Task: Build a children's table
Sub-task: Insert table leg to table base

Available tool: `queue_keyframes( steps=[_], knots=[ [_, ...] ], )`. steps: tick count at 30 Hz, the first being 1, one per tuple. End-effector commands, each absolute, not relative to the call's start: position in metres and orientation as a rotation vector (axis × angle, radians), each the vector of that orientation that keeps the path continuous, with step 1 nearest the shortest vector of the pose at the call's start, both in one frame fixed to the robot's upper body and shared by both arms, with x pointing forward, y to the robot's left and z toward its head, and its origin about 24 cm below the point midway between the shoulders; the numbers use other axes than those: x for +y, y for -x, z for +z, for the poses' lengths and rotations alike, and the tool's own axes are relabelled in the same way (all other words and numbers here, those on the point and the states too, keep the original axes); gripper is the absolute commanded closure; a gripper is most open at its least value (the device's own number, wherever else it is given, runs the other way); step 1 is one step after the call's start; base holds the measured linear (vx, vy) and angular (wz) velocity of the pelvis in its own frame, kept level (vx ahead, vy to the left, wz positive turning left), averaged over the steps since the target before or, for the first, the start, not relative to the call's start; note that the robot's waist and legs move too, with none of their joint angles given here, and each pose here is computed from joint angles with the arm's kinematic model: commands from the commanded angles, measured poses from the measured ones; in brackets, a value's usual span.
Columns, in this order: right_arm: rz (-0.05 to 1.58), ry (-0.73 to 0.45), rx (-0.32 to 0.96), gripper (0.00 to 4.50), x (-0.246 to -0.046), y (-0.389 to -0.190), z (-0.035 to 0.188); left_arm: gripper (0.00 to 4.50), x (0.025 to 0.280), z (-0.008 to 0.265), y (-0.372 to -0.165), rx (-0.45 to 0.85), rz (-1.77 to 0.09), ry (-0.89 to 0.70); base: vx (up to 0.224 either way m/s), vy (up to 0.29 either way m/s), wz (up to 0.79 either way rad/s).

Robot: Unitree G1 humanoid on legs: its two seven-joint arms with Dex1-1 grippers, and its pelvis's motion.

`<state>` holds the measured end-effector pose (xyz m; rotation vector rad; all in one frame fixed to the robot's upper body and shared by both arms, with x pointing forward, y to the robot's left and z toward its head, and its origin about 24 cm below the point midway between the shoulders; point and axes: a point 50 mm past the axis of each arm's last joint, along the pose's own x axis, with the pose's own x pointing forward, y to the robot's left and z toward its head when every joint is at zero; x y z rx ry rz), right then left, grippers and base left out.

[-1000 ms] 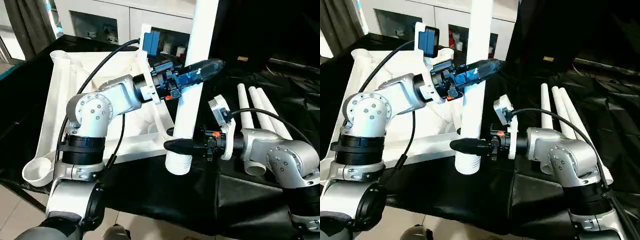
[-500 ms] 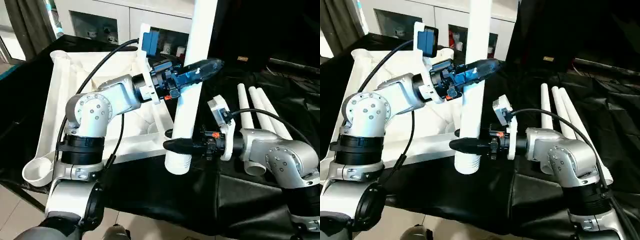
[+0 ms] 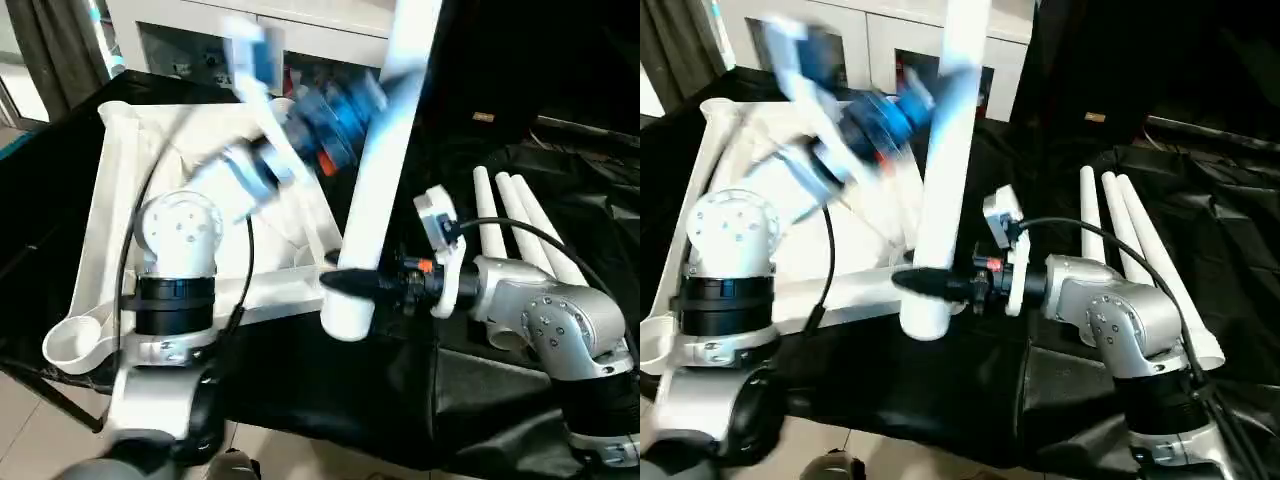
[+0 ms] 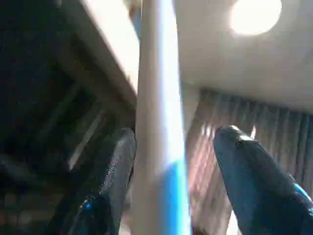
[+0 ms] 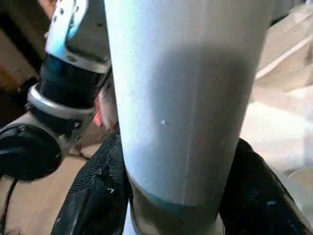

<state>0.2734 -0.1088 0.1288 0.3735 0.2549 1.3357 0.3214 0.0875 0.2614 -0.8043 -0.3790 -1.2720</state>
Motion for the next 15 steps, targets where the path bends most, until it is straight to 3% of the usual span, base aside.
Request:
queue_keyframes(
  steps=[1,6,7,9,11,12,13,15],
  knots=[
    [1.183,-0.372,0.187,2.57,-0.119,-0.286,0.129,1.57,0.106,0.286,-0.322,-0.532,-1.204,0.865,0.000,0.000,0.00],
    [1.006,-0.354,0.123,2.57,-0.122,-0.302,0.124,1.57,0.131,0.284,-0.321,-0.519,-1.106,0.656,0.000,0.000,0.00],
    [0.902,-0.324,0.075,2.57,-0.124,-0.309,0.122,1.57,0.134,0.257,-0.318,-0.396,-1.056,0.285,0.000,0.000,0.00],
    [0.871,-0.315,0.058,2.57,-0.124,-0.311,0.121,1.57,0.133,0.247,-0.316,-0.355,-1.051,0.161,0.000,0.000,0.00],
    [0.800,-0.265,0.041,2.58,-0.126,-0.315,0.119,1.57,0.126,0.216,-0.310,-0.228,-1.138,-0.037,0.000,0.000,0.00],
    [0.746,-0.222,0.040,2.58,-0.129,-0.318,0.114,1.57,0.122,0.188,-0.306,-0.112,-1.200,-0.176,0.000,0.000,0.00],
    [0.746,-0.222,0.040,2.59,-0.129,-0.318,0.114,1.57,0.122,0.188,-0.306,-0.112,-1.200,-0.176,0.000,0.000,0.00],
    [0.682,-0.213,0.033,2.59,-0.132,-0.321,0.109,1.57,0.121,0.156,-0.302,0.025,-1.261,-0.304,0.000,0.000,0.00]
  ],
)
